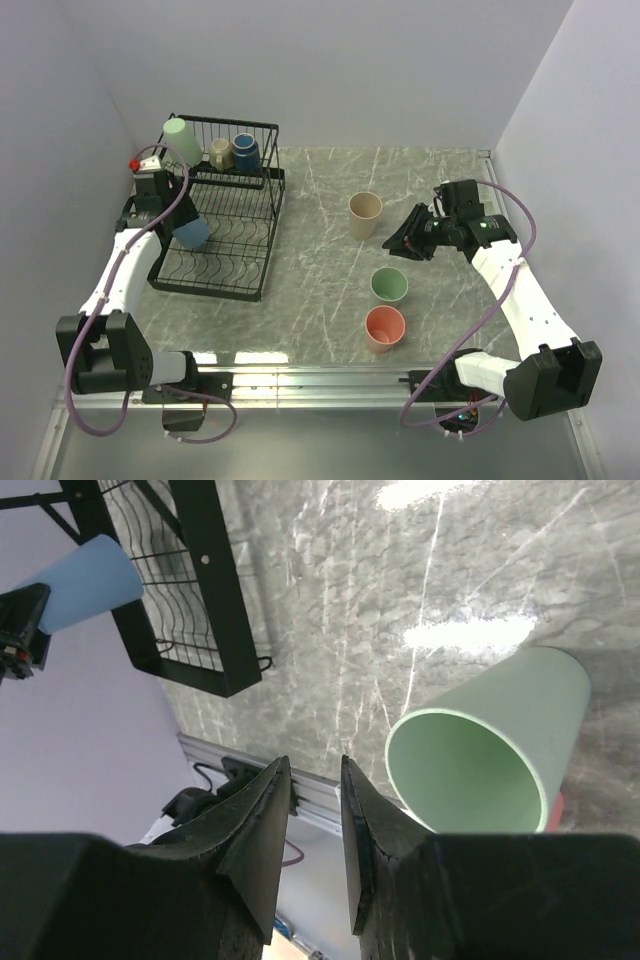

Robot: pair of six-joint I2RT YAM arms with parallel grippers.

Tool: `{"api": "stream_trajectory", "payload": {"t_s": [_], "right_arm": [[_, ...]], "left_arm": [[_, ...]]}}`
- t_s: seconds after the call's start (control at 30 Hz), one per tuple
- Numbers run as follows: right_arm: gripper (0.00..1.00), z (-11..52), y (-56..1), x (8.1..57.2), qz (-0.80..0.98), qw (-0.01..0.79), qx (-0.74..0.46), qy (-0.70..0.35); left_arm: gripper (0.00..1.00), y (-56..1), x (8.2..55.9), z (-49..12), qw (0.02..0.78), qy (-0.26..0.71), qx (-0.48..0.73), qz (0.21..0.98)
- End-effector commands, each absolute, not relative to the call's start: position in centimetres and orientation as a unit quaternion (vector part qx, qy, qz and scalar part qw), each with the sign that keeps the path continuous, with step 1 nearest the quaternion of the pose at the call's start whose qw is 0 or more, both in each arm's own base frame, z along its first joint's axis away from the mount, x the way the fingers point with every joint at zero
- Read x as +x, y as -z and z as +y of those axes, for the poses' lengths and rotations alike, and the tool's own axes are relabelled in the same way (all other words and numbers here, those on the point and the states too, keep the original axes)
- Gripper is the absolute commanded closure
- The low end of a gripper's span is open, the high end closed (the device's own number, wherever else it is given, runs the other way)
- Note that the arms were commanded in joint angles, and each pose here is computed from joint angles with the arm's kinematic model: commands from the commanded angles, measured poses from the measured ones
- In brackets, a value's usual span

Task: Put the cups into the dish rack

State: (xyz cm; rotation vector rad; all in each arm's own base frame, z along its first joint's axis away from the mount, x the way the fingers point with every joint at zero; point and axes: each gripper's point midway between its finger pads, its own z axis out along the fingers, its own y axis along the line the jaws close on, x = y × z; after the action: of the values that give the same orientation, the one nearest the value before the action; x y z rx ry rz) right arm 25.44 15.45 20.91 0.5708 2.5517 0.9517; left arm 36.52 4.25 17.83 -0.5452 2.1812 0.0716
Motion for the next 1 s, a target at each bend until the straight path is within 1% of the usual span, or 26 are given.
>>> {"api": "stream_trajectory", "payload": {"t_s": [0.0, 0.03, 0.17, 0.27, 0.3, 0.37, 0.4, 0.47, 0.5, 0.53, 0.6, 0.67, 0.7, 0.77, 0.8, 0.87, 0.93, 0.97], "right_arm": [[0.66, 15.1, -20.8, 25.4, 0.905, 0.189, 0.198, -0.326], [0.66, 15.1, -20.8, 25.4, 0.905, 0.189, 0.2, -0.326], [0.67, 15.1, -20.6, 25.4, 0.904, 0.187, 0.206, -0.325], [0.68, 15.0, -20.5, 25.6, 0.903, 0.187, 0.211, -0.323], [0.68, 15.1, -20.4, 25.6, 0.904, 0.186, 0.21, -0.323], [0.69, 15.1, -20.4, 25.6, 0.903, 0.186, 0.211, -0.324], [0.69, 15.2, -20.2, 25.7, 0.903, 0.185, 0.212, -0.324], [0.69, 15.2, -20.2, 25.7, 0.903, 0.184, 0.213, -0.325], [0.69, 15.2, -20.1, 25.8, 0.903, 0.184, 0.215, -0.325], [0.69, 15.2, -20.0, 25.8, 0.903, 0.182, 0.215, -0.324], [0.69, 15.2, -19.9, 25.8, 0.903, 0.181, 0.215, -0.324], [0.69, 15.2, -19.8, 25.9, 0.903, 0.181, 0.216, -0.324], [0.69, 15.2, -19.8, 26.0, 0.903, 0.181, 0.215, -0.324], [0.7, 15.3, -19.8, 26.0, 0.903, 0.181, 0.216, -0.324], [0.69, 15.3, -19.9, 26.0, 0.903, 0.182, 0.215, -0.324], [0.7, 15.3, -19.8, 26.0, 0.903, 0.182, 0.213, -0.325], [0.7, 15.4, -19.8, 25.9, 0.903, 0.183, 0.212, -0.326], [0.7, 15.4, -19.7, 25.8, 0.903, 0.182, 0.212, -0.326]], "left_arm": [[1.0, -19.2, 39.2, 4.1, 0.472, -0.006, -0.218, 0.854], [1.0, -18.4, 39.4, 4.2, 0.463, -0.009, -0.218, 0.859], [0.98, -18.4, 39.9, 4.7, 0.47, -0.017, -0.219, 0.855], [0.93, -18.4, 40.3, 5.1, 0.47, -0.025, -0.216, 0.856], [0.89, -18.2, 40.3, 5.3, 0.466, -0.028, -0.215, 0.858], [0.85, -17.8, 40.4, 5.4, 0.46, -0.033, -0.216, 0.861], [0.79, -17.8, 40.4, 5.5, 0.461, -0.034, -0.218, 0.86], [0.73, -17.7, 40.4, 5.4, 0.463, -0.032, -0.219, 0.859], [0.63, -17.7, 40.5, 5.4, 0.463, -0.032, -0.219, 0.858], [0.59, -17.5, 40.5, 5.4, 0.459, -0.031, -0.219, 0.86], [0.51, -17.5, 40.6, 5.3, 0.46, -0.026, -0.22, 0.86], [0.46, -17.8, 40.8, 5.2, 0.463, -0.023, -0.221, 0.858], [0.39, -17.8, 40.7, 5.2, 0.463, -0.024, -0.222, 0.858], [0.32, -18.2, 40.9, 5.4, 0.465, -0.027, -0.224, 0.856], [0.26, -18.3, 40.8, 5.4, 0.464, -0.028, -0.225, 0.856], [0.22, -19.0, 40.9, 5.5, 0.47, -0.028, -0.228, 0.852], [0.14, -20.1, 40.9, 5.6, 0.478, -0.028, -0.23, 0.847], [0.07, -20.2, 40.9, 5.5, 0.479, -0.028, -0.23, 0.847]]}}
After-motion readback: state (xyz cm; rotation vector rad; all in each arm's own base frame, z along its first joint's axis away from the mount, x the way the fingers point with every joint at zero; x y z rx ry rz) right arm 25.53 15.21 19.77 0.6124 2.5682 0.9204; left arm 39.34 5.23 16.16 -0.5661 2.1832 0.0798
